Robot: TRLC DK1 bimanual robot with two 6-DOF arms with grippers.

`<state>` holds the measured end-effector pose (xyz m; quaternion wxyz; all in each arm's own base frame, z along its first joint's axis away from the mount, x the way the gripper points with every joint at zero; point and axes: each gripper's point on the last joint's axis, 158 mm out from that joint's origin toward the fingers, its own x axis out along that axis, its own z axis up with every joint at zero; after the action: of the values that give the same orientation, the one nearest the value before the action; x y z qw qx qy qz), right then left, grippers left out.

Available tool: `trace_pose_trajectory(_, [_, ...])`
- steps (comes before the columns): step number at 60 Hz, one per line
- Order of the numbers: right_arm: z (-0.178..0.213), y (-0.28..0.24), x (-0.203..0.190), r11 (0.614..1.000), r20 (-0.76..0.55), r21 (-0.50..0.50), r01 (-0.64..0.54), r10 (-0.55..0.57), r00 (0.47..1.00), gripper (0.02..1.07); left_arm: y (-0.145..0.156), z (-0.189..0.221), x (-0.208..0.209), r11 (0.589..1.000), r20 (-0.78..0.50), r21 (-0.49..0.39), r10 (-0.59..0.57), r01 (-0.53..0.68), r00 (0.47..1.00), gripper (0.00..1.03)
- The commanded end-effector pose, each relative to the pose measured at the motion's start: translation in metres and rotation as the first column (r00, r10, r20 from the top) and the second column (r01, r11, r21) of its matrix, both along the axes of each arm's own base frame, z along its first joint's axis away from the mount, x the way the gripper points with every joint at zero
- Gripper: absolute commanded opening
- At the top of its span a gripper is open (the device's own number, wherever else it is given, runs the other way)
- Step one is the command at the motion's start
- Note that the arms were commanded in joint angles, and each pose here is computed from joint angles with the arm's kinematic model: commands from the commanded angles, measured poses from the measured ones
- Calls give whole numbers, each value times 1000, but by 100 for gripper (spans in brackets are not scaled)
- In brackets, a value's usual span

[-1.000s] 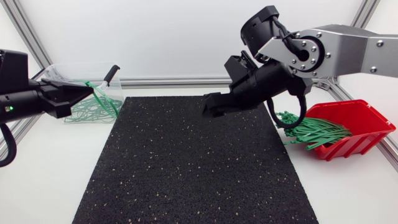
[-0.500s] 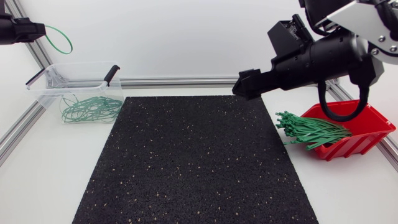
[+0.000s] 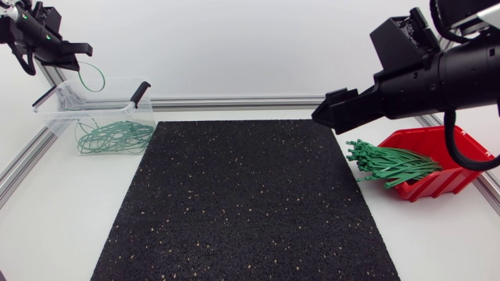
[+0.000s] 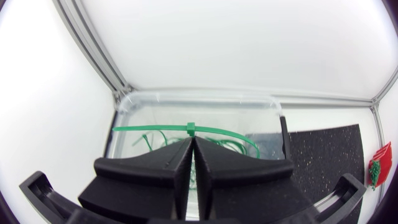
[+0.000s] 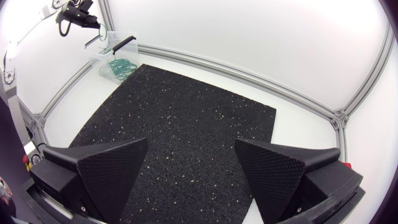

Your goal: Take a green cable tie from the red box, thread the tail through the head to close it, then place it in the transparent bin on the left.

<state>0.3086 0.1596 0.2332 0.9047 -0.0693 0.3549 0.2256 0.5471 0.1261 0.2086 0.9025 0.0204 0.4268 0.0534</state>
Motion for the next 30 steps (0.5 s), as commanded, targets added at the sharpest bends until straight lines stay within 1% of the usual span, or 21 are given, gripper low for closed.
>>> trace_pose_trajectory(1, [-9,-4,-9,1000,-9,-29,-10,10,1000,103,-9,-36,5,1000,-114,-21,0,-3,993,7])
trace_pose_trajectory(3, [-9,-5,-11,999,-9,-30,-10,10,1000,103,-10,-47,3,1000,-155,-22,5,-9,988,14])
trace_pose_trajectory(6, [-9,-6,-13,999,-10,-31,-10,10,1000,103,-14,-54,-3,999,-212,-33,1,-8,977,30])
trace_pose_trajectory(9, [-9,-7,-16,999,-10,-31,-10,10,1000,103,-18,-57,-8,999,-244,-41,-5,-6,970,51])
trace_pose_trajectory(10, [-8,-8,-17,999,-10,-31,-10,10,1000,103,-19,-59,-9,999,-251,-43,-5,-6,968,60])
trace_pose_trajectory(12, [-8,-9,-18,999,-10,-31,-10,10,1000,103,-20,-59,-11,999,-260,-45,-7,-5,966,72])
trace_pose_trajectory(16, [-7,-10,-21,999,-9,-30,-10,10,1000,103,-22,-58,-17,999,-270,-48,-7,-7,963,88])
trace_pose_trajectory(21, [-5,-11,-23,1000,-6,-29,-10,10,1000,103,-25,-53,-21,999,-251,-46,-8,-3,968,97])
trace_pose_trajectory(30, [2,-16,-26,1000,8,-25,1,-1,1000,103,-33,-37,-40,999,-183,-33,-14,9,983,98])
